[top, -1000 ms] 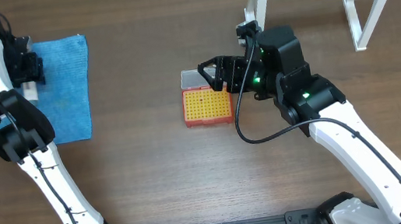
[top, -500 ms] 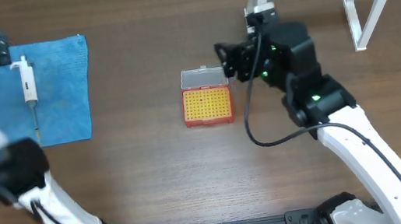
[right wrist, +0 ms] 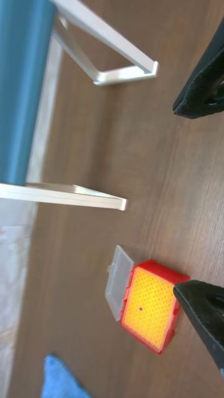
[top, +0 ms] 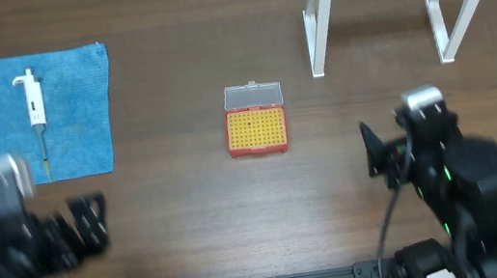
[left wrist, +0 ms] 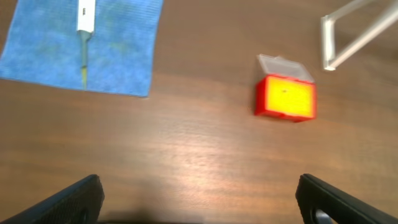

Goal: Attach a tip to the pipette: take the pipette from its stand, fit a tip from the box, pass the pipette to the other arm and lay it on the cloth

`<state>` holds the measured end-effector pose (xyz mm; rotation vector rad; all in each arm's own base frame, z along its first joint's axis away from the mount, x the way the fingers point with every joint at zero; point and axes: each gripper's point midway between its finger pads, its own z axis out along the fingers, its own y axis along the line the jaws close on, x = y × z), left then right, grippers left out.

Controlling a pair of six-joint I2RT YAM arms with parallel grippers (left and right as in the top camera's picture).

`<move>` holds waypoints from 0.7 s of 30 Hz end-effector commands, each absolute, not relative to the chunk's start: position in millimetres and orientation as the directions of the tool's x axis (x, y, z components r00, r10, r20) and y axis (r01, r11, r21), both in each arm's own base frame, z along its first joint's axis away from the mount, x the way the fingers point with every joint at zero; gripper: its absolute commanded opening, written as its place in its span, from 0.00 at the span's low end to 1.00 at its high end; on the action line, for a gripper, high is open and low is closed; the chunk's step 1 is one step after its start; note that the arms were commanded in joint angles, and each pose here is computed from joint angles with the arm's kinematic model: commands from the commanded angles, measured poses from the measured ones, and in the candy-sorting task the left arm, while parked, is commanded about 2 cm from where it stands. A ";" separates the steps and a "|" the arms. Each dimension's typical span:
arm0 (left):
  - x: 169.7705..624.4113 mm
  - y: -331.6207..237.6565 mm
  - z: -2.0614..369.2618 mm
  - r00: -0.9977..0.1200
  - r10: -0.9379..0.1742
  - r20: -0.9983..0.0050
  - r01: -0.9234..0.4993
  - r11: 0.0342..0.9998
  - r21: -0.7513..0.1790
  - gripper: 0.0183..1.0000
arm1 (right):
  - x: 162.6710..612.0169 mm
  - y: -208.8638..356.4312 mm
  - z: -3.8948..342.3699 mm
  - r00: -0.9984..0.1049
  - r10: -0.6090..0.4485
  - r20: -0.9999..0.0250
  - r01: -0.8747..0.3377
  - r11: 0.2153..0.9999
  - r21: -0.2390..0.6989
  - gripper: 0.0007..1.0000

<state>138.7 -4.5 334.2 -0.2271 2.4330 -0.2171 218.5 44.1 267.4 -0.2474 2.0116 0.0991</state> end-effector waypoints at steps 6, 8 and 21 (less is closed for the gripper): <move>45.3 -71.7 313.6 -0.424 -0.089 -0.902 0.088 0.986 -0.139 1.00 | 153.3 24.7 246.7 -0.286 -0.134 -0.949 -0.186 0.979 -0.082 0.85; 41.0 -73.6 317.5 -0.378 -0.069 -0.923 0.095 0.989 -0.112 1.00 | 151.3 17.7 242.9 -0.300 -0.137 -0.944 -0.152 0.984 -0.094 0.85; 40.6 -73.7 317.2 -0.377 -0.068 -0.924 0.094 0.989 -0.112 1.00 | 141.2 18.8 217.9 -0.400 -0.149 -0.904 -0.175 0.981 -0.084 0.85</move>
